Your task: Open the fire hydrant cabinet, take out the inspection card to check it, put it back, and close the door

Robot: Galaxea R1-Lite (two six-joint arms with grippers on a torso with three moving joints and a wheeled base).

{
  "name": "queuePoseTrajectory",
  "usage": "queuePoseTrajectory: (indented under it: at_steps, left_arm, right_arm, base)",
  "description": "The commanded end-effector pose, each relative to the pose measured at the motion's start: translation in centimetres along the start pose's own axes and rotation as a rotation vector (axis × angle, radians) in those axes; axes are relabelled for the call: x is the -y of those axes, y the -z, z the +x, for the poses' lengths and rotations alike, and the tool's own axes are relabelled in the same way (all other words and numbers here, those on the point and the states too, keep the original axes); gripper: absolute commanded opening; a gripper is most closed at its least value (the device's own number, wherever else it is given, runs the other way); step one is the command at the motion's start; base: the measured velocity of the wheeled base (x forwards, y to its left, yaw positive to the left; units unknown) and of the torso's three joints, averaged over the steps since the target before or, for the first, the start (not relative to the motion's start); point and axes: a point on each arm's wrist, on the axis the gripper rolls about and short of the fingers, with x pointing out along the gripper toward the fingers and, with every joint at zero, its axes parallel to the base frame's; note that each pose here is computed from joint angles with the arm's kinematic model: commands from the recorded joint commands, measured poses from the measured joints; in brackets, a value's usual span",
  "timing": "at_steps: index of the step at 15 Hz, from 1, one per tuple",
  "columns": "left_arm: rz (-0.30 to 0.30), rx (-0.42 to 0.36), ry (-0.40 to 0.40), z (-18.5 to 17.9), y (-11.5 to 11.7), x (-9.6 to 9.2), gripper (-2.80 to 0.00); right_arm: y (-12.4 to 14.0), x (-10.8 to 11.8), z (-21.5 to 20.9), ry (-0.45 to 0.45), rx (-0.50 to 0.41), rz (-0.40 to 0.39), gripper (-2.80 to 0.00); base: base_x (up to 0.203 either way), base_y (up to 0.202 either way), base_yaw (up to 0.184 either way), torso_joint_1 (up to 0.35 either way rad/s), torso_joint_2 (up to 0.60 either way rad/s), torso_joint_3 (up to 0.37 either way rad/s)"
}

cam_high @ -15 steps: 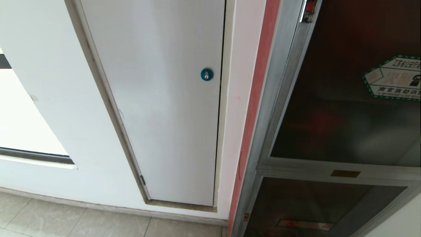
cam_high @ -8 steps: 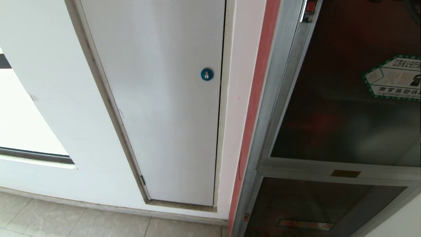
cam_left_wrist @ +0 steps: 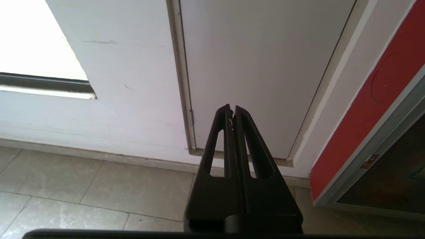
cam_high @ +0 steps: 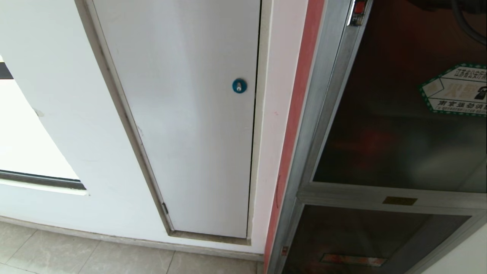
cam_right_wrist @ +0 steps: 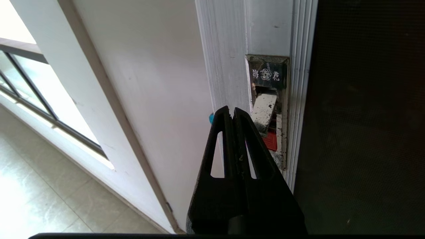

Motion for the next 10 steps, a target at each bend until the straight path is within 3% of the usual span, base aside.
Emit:
queuePoseTrajectory:
  at_steps: [1, 10]
  left_arm:
    - [0.0, -0.001, -0.001, 0.0, 0.0, 0.0, -2.8]
    - [0.0, -0.001, -0.001, 0.0, 0.0, 0.0, -2.8]
  right_arm:
    - [0.2, 0.4, 0.2, 0.011, -0.006, 0.0, -2.8]
    - [1.0, 1.4, 0.9, 0.041, -0.031, 0.0, -2.8]
  base:
    - [0.0, 0.0, 0.0, 0.0, 0.0, 0.0]
    - [0.0, 0.0, 0.0, 0.0, 0.0, 0.0]
